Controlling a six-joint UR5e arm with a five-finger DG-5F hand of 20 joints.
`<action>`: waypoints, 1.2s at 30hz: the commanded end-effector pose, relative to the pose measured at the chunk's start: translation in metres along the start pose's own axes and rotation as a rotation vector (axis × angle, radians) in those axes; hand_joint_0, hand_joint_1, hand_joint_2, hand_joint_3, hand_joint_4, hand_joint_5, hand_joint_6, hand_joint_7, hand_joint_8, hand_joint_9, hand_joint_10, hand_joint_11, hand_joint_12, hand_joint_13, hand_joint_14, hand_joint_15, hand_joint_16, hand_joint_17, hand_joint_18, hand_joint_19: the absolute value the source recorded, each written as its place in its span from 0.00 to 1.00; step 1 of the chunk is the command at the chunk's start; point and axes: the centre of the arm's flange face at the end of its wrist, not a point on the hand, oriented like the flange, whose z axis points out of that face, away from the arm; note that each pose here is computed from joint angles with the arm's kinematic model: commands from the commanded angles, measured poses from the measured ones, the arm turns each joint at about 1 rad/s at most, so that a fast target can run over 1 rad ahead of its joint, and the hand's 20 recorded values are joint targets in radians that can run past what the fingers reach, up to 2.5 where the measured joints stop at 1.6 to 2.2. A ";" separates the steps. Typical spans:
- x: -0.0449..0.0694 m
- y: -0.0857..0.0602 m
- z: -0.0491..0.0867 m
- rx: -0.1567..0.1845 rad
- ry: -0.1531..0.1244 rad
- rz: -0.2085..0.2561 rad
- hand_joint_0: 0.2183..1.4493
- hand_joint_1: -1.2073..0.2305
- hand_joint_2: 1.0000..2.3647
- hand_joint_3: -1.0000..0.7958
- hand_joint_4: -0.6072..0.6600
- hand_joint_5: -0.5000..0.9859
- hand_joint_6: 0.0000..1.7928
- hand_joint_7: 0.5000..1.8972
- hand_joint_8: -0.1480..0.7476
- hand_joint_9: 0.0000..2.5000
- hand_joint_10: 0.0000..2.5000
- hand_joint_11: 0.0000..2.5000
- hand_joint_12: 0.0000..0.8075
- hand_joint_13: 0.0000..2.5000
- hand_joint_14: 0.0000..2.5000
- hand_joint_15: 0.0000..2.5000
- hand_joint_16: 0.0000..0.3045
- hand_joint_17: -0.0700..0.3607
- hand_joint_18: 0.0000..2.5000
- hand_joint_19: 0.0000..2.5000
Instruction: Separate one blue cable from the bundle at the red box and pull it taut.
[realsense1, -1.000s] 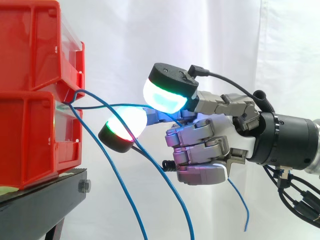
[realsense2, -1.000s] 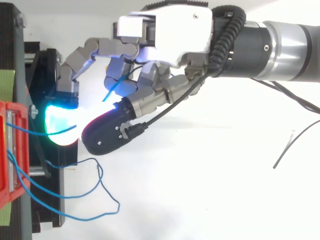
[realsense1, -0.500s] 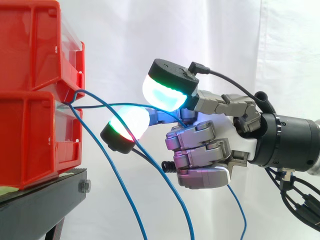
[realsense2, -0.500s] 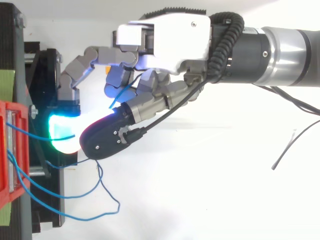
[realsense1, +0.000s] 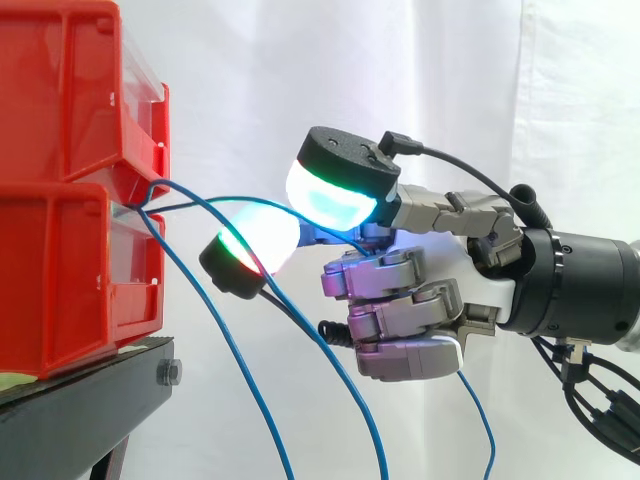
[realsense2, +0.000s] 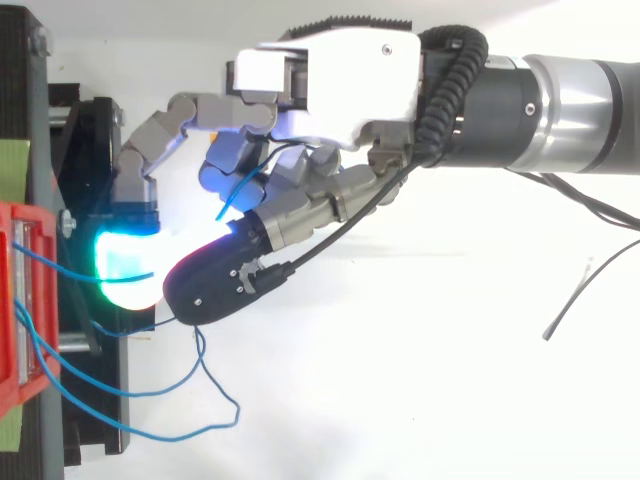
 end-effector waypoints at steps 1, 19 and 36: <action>0.001 0.000 0.000 0.001 0.001 0.000 0.32 0.31 0.01 0.52 0.41 0.23 0.50 0.26 0.42 0.37 1.00 0.76 0.62 0.58 1.00 0.58 0.71 0.54 0.84 0.47; 0.007 -0.007 -0.008 0.074 0.051 0.082 0.34 0.28 0.02 0.54 0.29 0.24 0.49 0.32 0.32 0.29 1.00 0.77 0.55 0.50 1.00 0.59 0.22 0.51 0.76 0.57; 0.007 -0.007 -0.009 0.082 0.047 0.182 0.35 0.20 0.00 0.63 0.16 0.27 0.46 0.42 0.23 0.30 1.00 0.75 0.47 0.48 1.00 0.54 0.23 0.53 0.74 0.50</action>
